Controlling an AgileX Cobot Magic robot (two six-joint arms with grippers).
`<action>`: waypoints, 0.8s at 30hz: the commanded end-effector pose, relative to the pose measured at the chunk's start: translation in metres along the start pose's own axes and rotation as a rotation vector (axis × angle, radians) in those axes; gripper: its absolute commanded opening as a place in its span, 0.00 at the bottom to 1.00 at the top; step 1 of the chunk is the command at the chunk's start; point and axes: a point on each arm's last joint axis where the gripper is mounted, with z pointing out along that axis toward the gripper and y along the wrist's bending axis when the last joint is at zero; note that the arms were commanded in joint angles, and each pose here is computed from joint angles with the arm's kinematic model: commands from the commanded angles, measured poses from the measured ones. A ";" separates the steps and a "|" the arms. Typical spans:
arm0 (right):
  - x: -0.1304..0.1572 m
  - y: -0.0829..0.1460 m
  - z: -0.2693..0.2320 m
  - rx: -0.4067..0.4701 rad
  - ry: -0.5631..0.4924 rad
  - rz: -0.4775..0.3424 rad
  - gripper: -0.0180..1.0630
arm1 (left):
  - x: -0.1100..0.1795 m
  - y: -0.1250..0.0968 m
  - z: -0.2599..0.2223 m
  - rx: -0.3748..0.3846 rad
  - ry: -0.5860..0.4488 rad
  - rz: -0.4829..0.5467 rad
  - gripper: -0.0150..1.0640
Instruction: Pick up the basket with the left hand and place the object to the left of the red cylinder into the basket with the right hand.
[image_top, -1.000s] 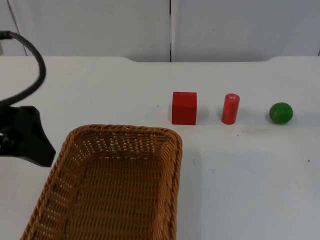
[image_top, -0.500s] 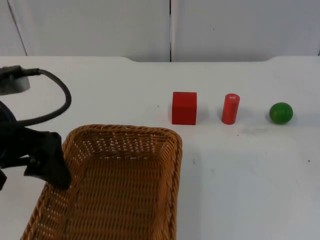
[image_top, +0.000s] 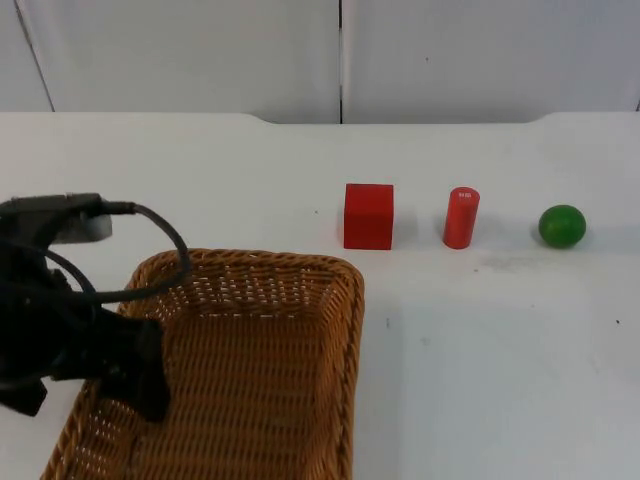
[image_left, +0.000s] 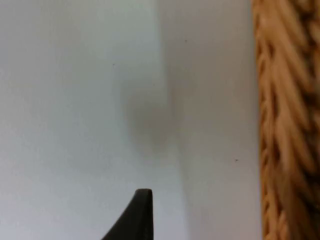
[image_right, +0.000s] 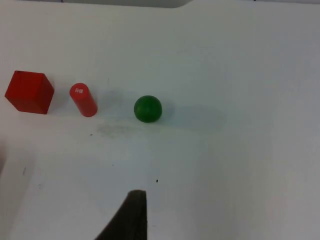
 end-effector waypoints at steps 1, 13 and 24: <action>-0.001 0.000 -0.003 -0.002 -0.006 0.004 0.99 | -0.001 -0.001 0.004 -0.001 0.000 -0.008 0.99; -0.001 0.000 -0.003 -0.001 -0.011 0.004 0.99 | -0.003 0.003 0.015 -0.019 -0.002 -0.021 0.99; -0.001 -0.001 -0.003 0.002 -0.010 0.001 0.99 | -0.004 0.003 0.015 -0.029 -0.028 -0.021 0.84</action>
